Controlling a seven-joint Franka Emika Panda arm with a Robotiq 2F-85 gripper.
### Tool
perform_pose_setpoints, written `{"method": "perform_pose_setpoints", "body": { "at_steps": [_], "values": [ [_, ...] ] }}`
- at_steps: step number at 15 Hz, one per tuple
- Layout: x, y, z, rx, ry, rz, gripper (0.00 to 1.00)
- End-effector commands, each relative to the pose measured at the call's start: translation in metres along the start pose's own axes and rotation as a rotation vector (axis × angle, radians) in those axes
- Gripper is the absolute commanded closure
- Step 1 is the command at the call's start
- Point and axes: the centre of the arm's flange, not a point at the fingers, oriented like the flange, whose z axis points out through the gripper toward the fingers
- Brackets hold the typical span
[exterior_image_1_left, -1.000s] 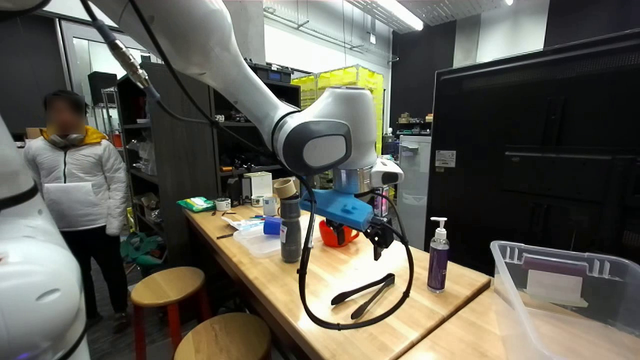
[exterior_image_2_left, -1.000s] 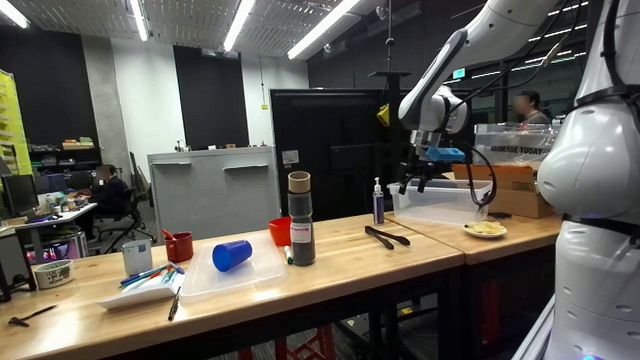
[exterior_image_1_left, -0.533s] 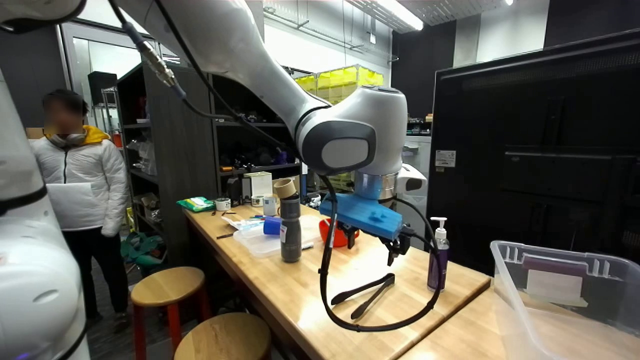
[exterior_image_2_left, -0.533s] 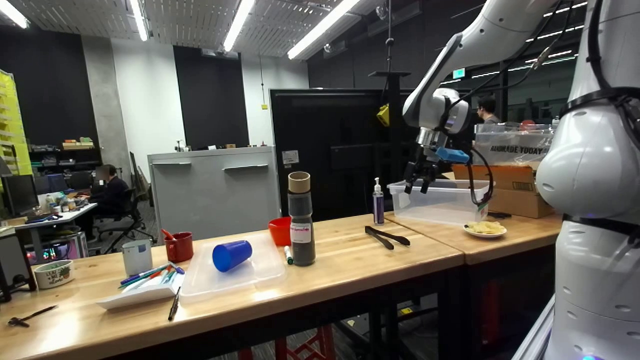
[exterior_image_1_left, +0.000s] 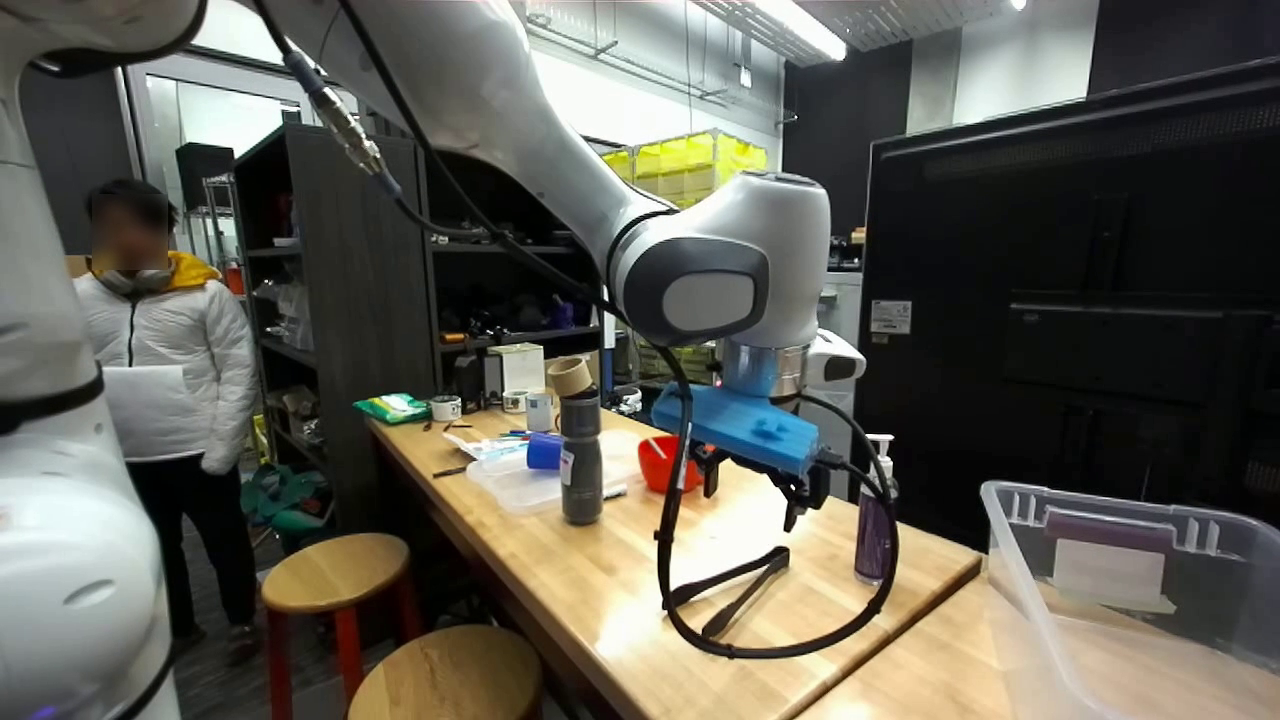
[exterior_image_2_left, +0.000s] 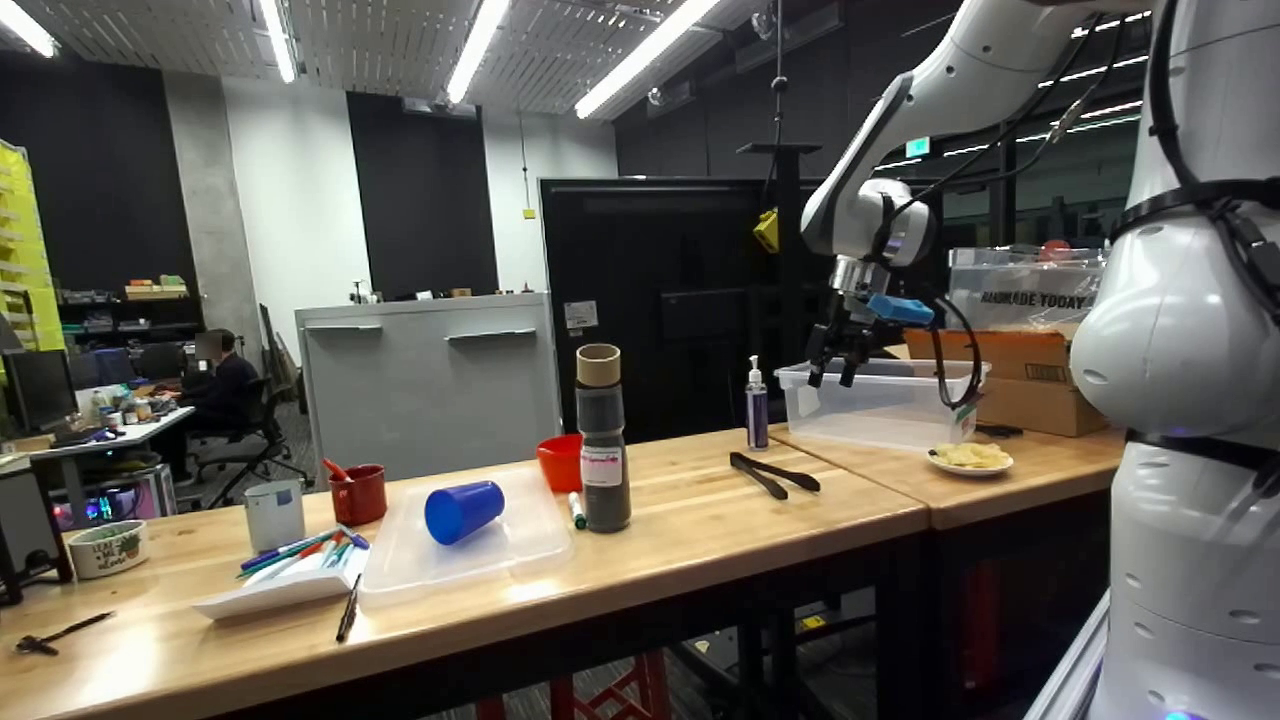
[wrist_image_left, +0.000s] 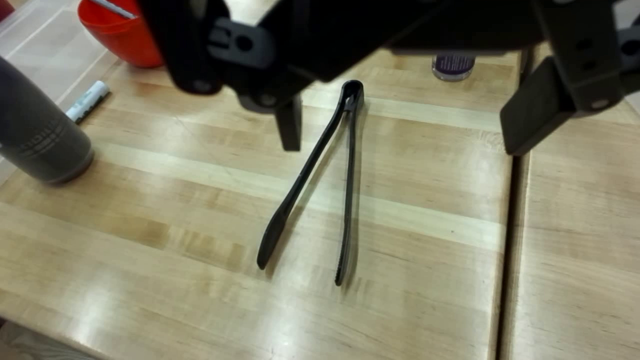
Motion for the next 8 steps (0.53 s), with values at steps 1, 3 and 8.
{"method": "perform_pose_setpoints", "body": {
  "at_steps": [1,3,8],
  "values": [
    [-0.0001,0.0002,-0.0001,0.0,0.0,0.0,0.0],
    [-0.0001,0.0002,-0.0001,0.0,0.0,0.001,0.0],
    [0.0049,0.0016,-0.0014,0.008,0.0,0.005,0.0]
  ]
}}
